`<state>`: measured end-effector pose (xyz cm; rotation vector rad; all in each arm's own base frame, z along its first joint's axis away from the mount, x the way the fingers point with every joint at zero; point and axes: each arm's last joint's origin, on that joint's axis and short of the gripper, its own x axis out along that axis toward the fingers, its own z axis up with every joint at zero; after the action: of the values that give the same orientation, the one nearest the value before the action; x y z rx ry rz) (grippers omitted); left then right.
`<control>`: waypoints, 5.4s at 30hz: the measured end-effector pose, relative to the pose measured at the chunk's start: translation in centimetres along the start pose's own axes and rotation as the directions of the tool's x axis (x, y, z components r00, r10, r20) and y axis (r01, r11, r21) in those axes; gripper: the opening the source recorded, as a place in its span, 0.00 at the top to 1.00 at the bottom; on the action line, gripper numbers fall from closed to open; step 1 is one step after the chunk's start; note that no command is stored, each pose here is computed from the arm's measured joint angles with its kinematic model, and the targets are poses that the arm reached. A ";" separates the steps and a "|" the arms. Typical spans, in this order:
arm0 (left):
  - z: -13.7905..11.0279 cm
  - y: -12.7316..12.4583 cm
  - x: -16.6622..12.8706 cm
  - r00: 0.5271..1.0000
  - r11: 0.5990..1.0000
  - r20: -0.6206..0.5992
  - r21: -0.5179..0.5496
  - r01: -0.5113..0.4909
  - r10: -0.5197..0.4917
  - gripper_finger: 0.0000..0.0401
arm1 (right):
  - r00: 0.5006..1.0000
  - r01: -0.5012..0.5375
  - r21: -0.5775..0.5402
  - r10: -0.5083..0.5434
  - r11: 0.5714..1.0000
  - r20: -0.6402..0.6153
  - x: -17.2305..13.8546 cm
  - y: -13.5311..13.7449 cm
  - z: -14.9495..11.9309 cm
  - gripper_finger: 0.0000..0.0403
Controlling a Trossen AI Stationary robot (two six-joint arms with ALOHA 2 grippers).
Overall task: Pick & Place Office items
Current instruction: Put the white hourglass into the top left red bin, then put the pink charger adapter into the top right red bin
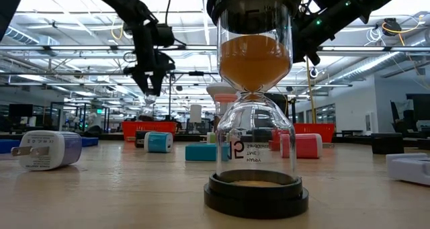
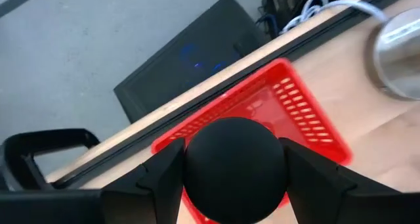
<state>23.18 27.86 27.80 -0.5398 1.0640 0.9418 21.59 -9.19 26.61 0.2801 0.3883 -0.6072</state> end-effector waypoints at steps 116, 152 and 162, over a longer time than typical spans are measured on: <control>-8.3 -2.5 -10.1 0.845 0.945 0.444 0.263 0.195 -0.298 0.55 | 0.988 -0.150 0.007 0.150 0.989 -0.036 -0.3 1.5 -0.4 1.00; -15.8 -10.5 -4.4 0.454 0.730 0.578 0.460 0.505 -0.678 0.97 | 0.871 -0.031 0.204 0.127 0.978 -0.475 -4.8 4.9 -6.0 1.00; -16.4 -10.5 -3.6 0.502 0.685 0.469 0.445 0.576 -0.727 0.96 | 0.742 -0.285 0.179 0.335 0.942 -0.580 -5.4 9.1 -8.2 0.75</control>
<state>23.47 8.53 23.66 -0.3445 0.2742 0.2325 20.77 3.64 22.97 0.6100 0.9211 -0.1818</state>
